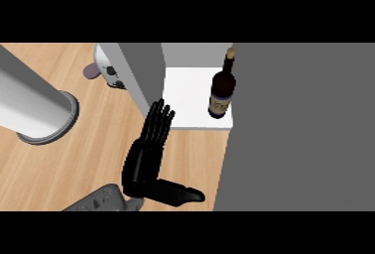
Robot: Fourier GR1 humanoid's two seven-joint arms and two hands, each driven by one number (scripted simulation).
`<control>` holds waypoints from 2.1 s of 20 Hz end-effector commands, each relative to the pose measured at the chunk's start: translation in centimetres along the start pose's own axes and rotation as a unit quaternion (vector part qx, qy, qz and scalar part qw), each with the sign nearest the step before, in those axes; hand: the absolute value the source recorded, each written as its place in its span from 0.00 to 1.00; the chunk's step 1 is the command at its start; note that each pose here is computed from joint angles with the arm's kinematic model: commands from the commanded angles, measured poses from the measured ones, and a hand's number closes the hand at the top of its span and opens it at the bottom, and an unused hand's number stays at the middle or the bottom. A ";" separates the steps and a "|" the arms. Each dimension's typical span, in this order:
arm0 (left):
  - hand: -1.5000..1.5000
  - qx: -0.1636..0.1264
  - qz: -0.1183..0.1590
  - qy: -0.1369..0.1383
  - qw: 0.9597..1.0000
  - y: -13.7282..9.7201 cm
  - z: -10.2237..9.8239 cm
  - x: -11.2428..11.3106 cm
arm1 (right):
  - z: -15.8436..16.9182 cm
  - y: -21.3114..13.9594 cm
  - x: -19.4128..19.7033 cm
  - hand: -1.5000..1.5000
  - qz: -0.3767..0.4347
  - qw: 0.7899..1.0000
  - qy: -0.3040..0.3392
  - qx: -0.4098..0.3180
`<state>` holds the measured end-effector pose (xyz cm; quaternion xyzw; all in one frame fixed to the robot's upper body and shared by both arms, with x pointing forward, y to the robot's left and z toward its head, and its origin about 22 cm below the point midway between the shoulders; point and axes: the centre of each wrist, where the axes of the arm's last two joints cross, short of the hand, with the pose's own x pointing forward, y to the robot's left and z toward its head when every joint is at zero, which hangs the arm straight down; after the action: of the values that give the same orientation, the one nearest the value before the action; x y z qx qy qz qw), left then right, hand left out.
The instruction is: Pick up the wine, place it into the cabinet and close the cabinet
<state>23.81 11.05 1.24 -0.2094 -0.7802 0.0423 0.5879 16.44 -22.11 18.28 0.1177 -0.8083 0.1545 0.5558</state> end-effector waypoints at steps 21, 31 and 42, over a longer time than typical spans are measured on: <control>0.00 0.000 0.003 -0.016 1.000 11.0 9.0 12.8 | 1.4 8.2 3.5 1.00 -0.077 0.964 0.003 0.253; 0.00 0.057 -0.005 -0.023 0.998 17.0 11.7 15.0 | -1.1 15.0 3.4 1.00 -0.055 0.948 0.043 0.311; 0.00 0.043 -0.015 -0.034 0.998 20.6 13.3 17.2 | -5.3 17.4 2.5 1.00 -0.065 0.981 -0.018 0.184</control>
<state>13.57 37.19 6.00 -0.1681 -0.7932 0.0782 0.5801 12.34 -8.64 20.16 0.2666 -0.7500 0.2892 0.5318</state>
